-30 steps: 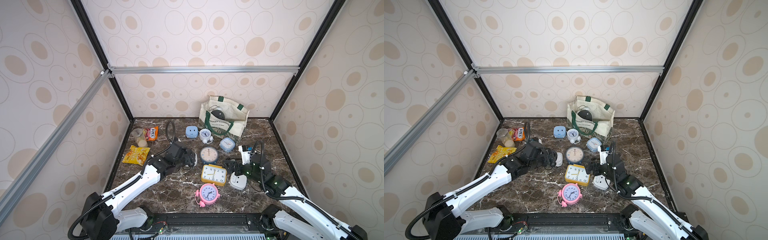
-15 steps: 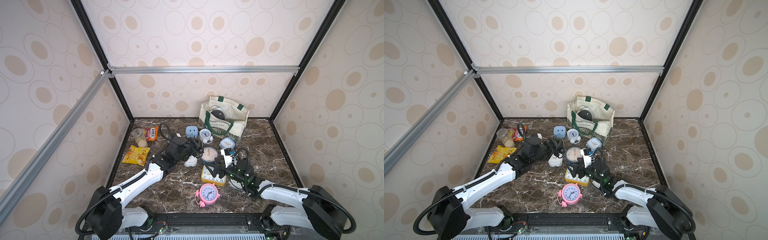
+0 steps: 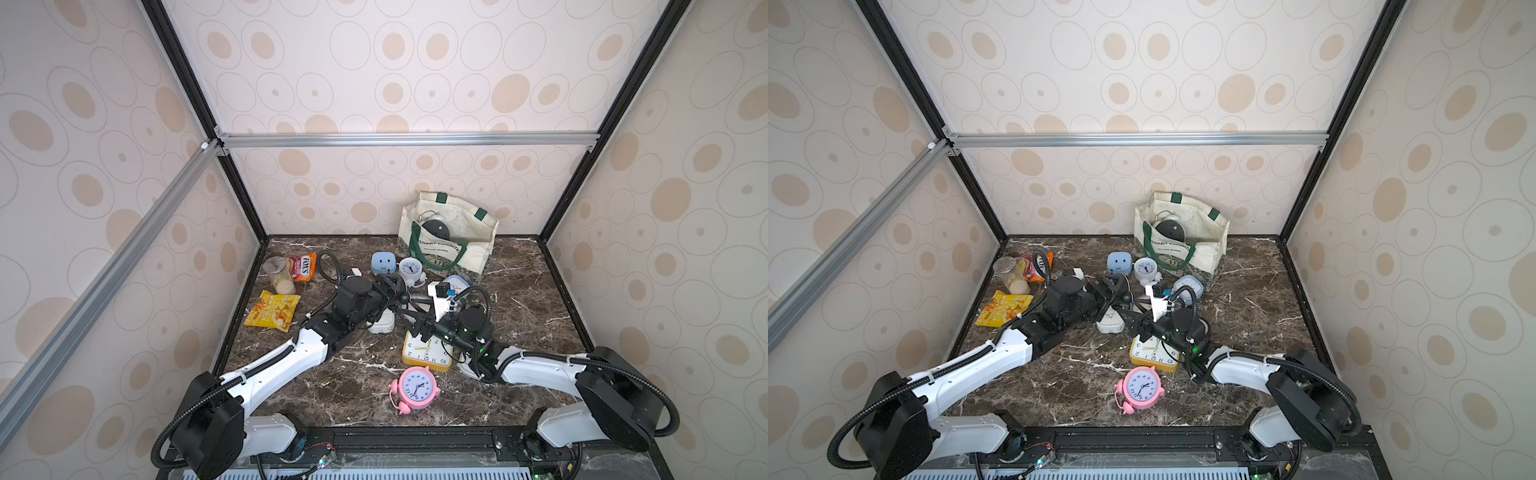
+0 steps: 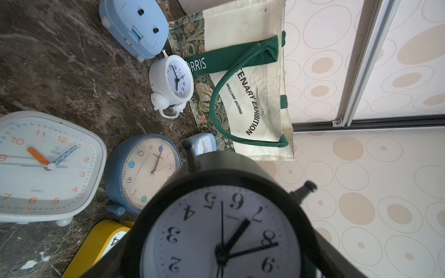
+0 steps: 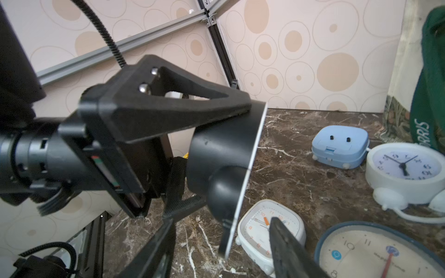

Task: Put the alarm clock into the canvas bag
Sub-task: Pick up the alarm from the center of the board.

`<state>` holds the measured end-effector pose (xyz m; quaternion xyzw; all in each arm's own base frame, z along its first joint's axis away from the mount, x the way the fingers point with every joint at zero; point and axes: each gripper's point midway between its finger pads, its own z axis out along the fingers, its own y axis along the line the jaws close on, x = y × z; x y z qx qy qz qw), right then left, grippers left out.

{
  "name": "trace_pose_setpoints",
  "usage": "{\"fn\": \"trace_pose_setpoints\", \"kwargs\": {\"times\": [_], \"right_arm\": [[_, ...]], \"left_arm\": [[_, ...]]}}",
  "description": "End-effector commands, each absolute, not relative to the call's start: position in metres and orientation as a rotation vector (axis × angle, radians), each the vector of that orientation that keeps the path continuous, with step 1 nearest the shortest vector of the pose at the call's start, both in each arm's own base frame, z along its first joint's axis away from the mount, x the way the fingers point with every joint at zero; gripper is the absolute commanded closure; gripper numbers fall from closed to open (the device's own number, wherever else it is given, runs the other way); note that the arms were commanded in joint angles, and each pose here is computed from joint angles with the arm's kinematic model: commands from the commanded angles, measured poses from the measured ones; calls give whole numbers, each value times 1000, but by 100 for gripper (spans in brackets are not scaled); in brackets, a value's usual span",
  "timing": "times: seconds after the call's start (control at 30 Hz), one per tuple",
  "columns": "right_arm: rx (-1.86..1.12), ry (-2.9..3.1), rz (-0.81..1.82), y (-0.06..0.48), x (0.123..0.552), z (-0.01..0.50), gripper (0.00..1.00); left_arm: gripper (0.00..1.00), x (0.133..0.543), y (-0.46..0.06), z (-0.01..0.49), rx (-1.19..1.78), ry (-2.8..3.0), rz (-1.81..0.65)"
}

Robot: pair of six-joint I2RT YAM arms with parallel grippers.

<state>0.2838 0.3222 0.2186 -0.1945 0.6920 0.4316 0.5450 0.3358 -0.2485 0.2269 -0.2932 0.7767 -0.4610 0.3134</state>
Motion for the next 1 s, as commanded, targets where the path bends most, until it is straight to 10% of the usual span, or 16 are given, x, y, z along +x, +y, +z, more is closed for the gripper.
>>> {"fn": "trace_pose_setpoints", "kwargs": {"times": [0.0, 0.97], "right_arm": [[-462, 1636, 1033, 329, 286, 224, 49], [-416, 1673, 1027, 332, 295, 219, 100]], "left_arm": [[29, 336, -252, 251, -766, 1973, -1290], [27, 334, -258, 251, -727, 1979, -1278]]}}
